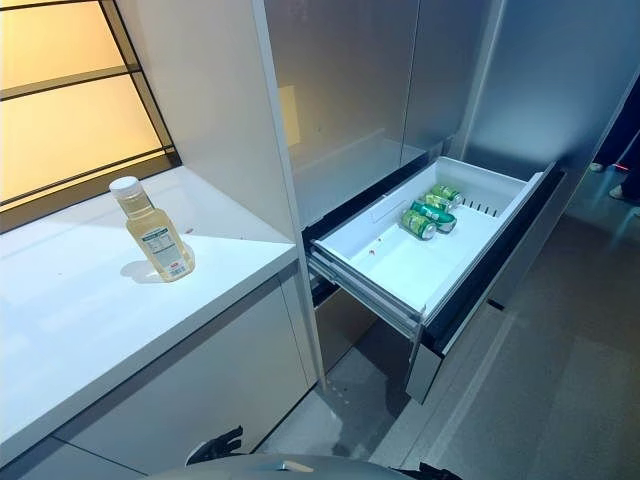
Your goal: Put drinks into fridge and close the fridge
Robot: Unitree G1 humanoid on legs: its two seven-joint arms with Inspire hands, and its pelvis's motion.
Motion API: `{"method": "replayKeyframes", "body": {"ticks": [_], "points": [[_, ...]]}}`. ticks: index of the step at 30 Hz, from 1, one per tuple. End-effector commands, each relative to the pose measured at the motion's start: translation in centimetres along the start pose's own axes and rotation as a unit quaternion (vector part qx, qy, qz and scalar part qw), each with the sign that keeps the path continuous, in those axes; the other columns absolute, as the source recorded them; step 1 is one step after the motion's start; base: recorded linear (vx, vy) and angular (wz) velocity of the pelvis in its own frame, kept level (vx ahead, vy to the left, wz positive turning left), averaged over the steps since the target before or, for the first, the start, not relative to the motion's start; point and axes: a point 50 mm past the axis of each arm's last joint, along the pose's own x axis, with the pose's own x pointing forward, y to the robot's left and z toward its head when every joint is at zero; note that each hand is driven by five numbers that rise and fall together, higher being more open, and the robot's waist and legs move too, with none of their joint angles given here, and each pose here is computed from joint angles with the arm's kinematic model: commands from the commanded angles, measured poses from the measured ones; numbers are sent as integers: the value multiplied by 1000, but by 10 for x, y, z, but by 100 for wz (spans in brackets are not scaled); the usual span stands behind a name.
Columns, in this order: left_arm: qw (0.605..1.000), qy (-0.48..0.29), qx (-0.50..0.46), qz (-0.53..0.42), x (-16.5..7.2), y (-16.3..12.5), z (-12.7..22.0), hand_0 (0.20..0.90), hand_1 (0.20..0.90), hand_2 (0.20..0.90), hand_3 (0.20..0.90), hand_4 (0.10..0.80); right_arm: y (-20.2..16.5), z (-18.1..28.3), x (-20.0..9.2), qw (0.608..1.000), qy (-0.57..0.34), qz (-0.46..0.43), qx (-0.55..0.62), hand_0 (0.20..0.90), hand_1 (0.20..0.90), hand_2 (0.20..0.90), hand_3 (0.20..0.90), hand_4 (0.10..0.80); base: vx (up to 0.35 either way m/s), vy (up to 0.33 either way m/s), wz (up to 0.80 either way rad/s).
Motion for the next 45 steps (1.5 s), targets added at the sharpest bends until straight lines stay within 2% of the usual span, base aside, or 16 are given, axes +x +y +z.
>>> {"method": "replayKeyframes", "body": {"ticks": [1,3,4,6,7,9,10,14,16,17,22,24,27,30,35,45], "points": [[993,-107,22,-41,11,1,73,900,900,900,900,800,18,30,3,999,-26,31,-25,900,900,900,900,800,-13,39,0],[982,-133,-22,-129,8,-4,99,900,900,900,900,800,13,35,2,999,-29,27,-26,900,900,900,900,800,-23,51,1],[961,-158,-38,-223,1,-14,121,900,900,900,900,800,8,37,1,999,-31,23,-24,900,900,900,900,800,-21,44,2],[940,-174,-33,-291,-8,-17,132,900,900,900,900,800,4,37,1,999,-32,19,-23,900,900,900,900,800,-20,39,1],[911,-200,-22,-359,-24,-15,156,900,900,900,900,800,0,37,0,999,-32,15,-23,900,900,900,900,800,-21,35,1],[885,-228,-19,-406,-40,-12,179,900,900,900,900,800,-3,36,-1,999,-33,13,-22,900,900,900,900,800,0,0,0],[852,-259,-14,-455,-65,-12,207,900,900,900,900,800,-6,33,-2,999,-34,11,-18,900,900,900,900,800,-10,4,7],[768,-335,-1,-545,-116,-16,244,900,900,900,900,800,-7,27,-2,999,-35,8,-11,900,900,900,900,800,-8,-1,14],[698,-401,5,-593,-155,-18,266,900,900,900,900,800,-5,20,-1,999,-34,9,-6,900,900,900,900,800,5,-10,7],[695,-404,6,-595,-157,-18,267,900,900,900,900,800,-5,19,-1,999,-34,9,-6,900,900,900,900,800,10,-15,6],[526,-547,-11,-651,-225,-12,299,900,900,900,900,800,2,3,0,1000,-24,13,-9,900,900,900,900,800,14,-18,3],[471,-622,-26,-625,-246,0,310,900,900,900,900,800,6,-2,0,1000,-20,15,-11,900,900,900,900,800,18,-22,7],[416,-709,-48,-568,-270,19,319,900,900,900,900,800,9,-8,0,1000,-15,18,-14,900,900,900,900,800,13,-23,6],[401,-785,-69,-467,-285,37,323,900,900,900,900,800,14,-12,1,1000,-12,20,-15,900,900,900,900,800,7,-15,5],[410,-880,-89,-222,-300,64,322,900,900,900,900,800,21,-14,2,1000,-6,22,-20,900,900,900,900,800,-13,-9,7],[444,-893,-74,-26,-307,63,327,900,900,900,900,800,31,-4,5,999,-11,30,-30,900,900,900,900,800,1,-12,22]]}}
